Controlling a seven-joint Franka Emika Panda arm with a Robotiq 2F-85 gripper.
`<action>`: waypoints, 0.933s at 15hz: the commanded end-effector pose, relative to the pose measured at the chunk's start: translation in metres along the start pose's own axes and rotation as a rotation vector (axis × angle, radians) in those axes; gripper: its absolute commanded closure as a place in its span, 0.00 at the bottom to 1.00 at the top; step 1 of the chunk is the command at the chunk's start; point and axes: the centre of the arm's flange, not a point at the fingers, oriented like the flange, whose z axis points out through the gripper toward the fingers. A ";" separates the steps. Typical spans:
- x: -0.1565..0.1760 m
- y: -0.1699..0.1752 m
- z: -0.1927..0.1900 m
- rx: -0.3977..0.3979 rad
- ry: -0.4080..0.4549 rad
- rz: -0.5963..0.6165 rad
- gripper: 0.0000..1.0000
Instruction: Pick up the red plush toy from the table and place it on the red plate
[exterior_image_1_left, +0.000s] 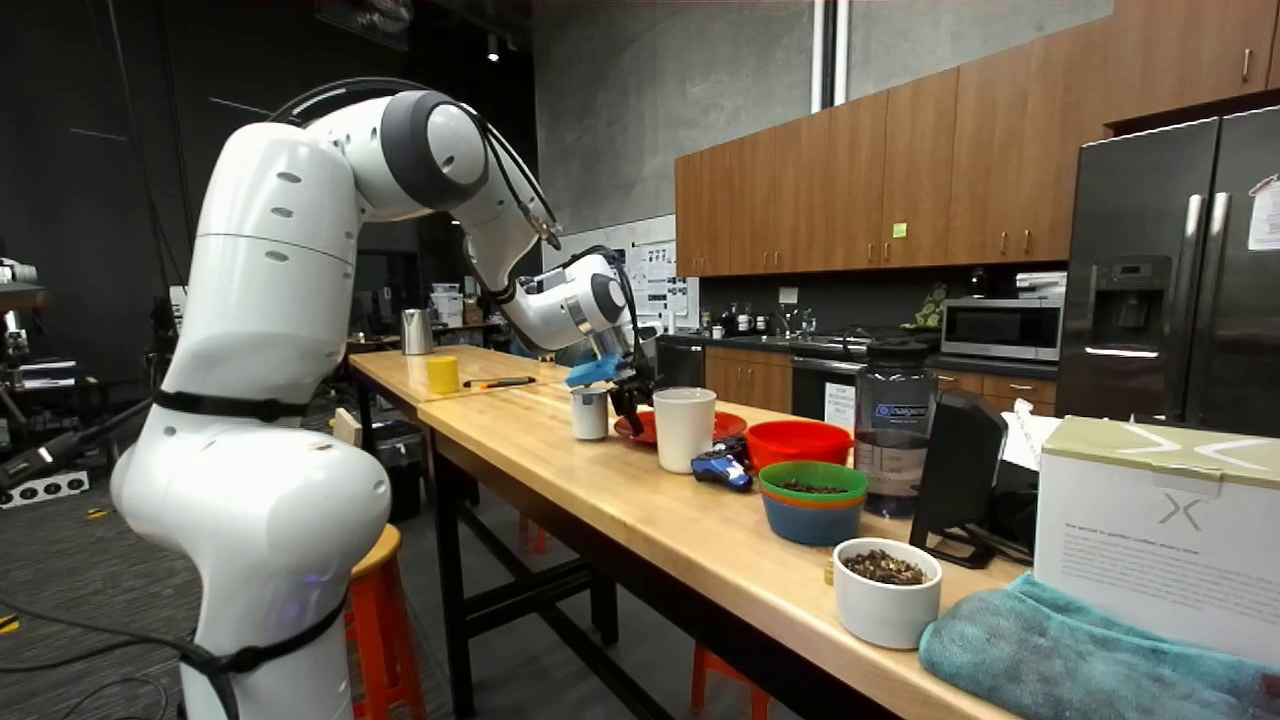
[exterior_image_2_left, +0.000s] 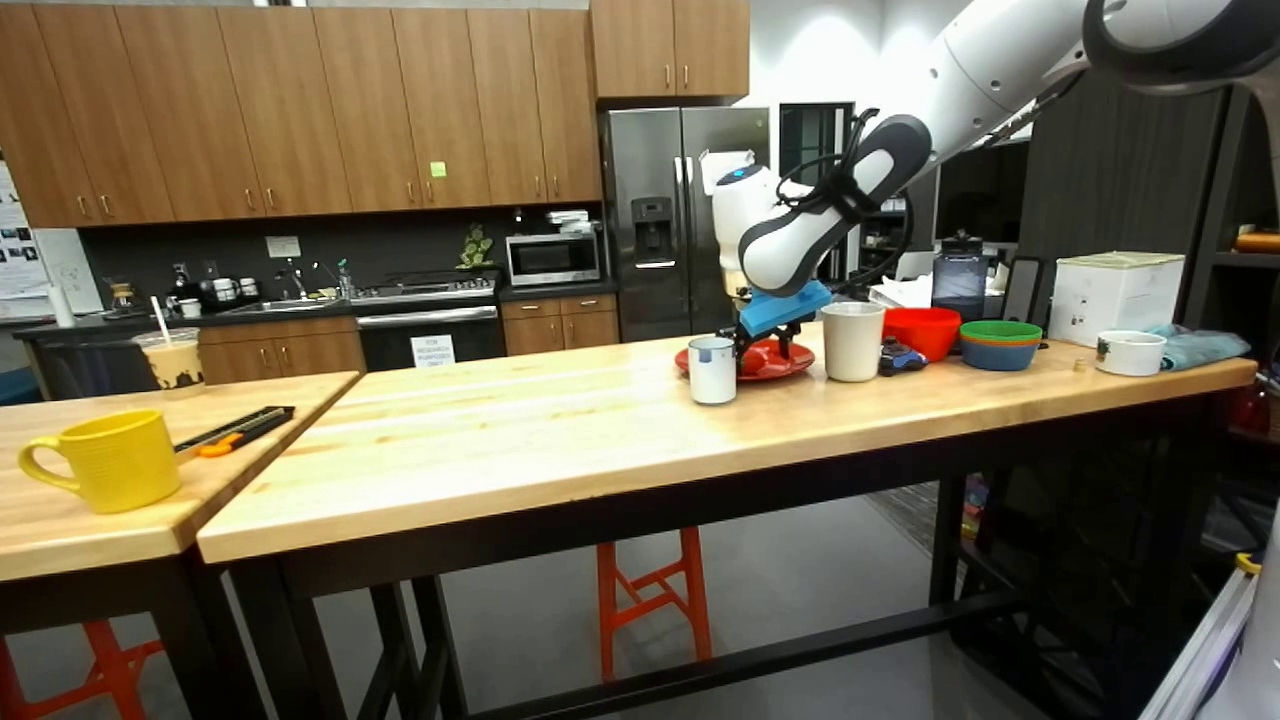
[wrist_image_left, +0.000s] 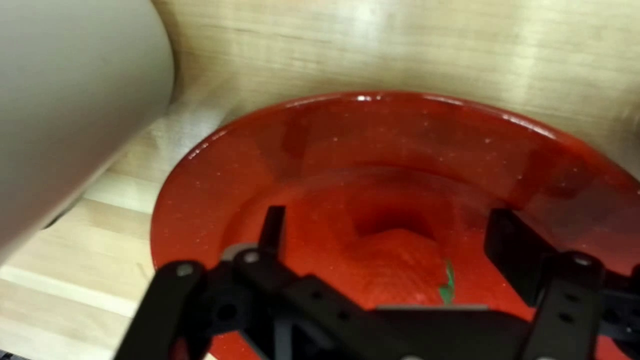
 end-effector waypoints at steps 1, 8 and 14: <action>0.001 0.001 -0.004 -0.001 -0.008 0.000 0.00; 0.013 0.007 -0.020 -0.022 -0.079 0.014 0.00; 0.026 0.015 -0.046 -0.040 -0.066 0.020 0.00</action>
